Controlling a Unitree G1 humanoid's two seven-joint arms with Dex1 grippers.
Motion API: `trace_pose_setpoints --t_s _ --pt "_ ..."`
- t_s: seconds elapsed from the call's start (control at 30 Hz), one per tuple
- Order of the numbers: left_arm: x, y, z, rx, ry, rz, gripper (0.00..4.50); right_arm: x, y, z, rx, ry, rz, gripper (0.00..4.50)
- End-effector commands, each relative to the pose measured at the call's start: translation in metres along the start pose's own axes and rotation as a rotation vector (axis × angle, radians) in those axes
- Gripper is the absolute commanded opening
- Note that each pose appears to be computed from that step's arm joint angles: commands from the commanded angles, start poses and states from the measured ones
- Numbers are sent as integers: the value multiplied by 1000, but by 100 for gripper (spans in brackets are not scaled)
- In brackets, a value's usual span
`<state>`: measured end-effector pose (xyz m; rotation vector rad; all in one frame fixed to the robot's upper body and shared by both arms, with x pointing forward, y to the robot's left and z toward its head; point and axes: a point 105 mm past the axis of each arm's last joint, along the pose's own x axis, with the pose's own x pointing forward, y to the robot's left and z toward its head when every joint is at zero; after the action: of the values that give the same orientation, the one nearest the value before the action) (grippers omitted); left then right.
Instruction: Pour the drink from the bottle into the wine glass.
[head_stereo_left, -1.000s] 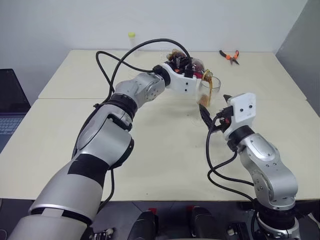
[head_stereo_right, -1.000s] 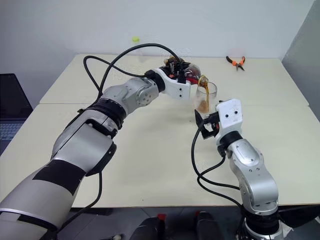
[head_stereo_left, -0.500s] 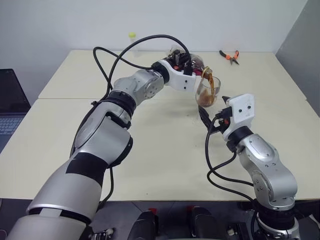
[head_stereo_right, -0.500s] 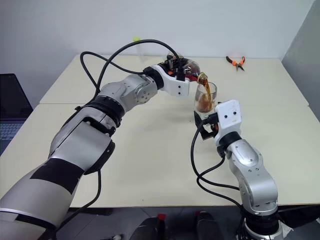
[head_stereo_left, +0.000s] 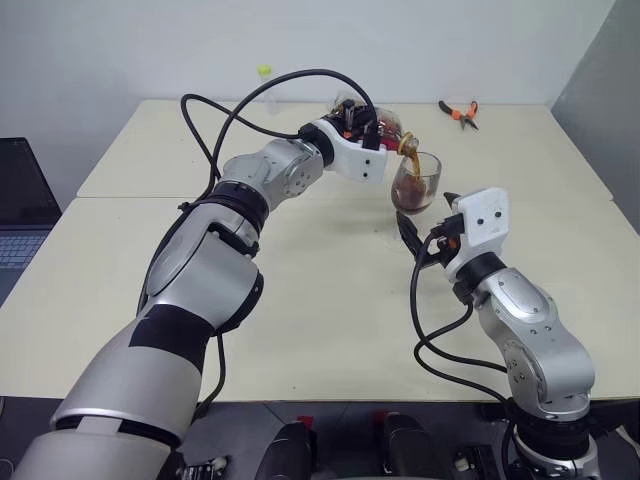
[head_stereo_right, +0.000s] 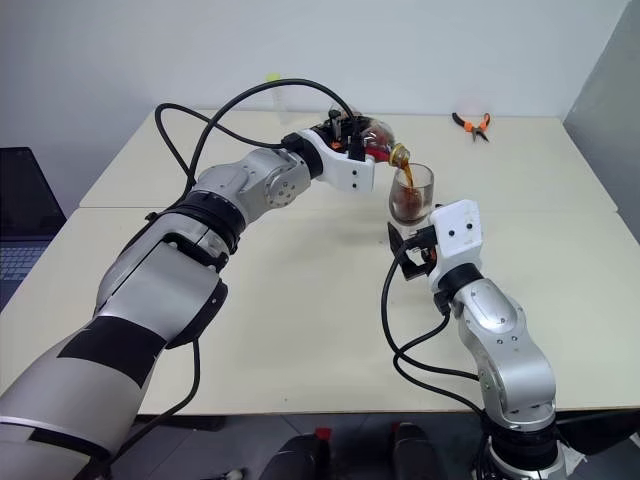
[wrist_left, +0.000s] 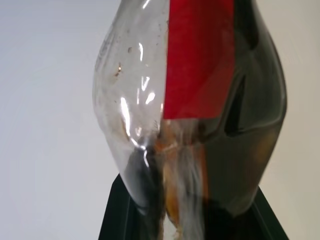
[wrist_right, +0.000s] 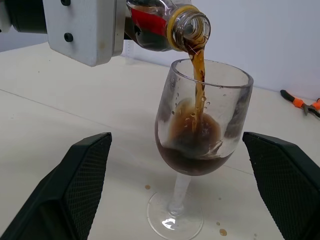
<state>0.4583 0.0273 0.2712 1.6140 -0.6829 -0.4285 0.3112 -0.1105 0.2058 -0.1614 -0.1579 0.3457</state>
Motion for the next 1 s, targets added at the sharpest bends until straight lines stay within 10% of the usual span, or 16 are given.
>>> trace_pose_setpoints --t_s 0.03,0.67,1.0 --pt "3 29 1 24 -11 80 74 -4 2 14 -9 -55 7 450" --pt "3 20 5 -268 -22 57 74 -3 5 16 -3 -73 17 450" --pt "0 14 4 -699 -50 84 74 -4 14 18 -61 -103 68 450"
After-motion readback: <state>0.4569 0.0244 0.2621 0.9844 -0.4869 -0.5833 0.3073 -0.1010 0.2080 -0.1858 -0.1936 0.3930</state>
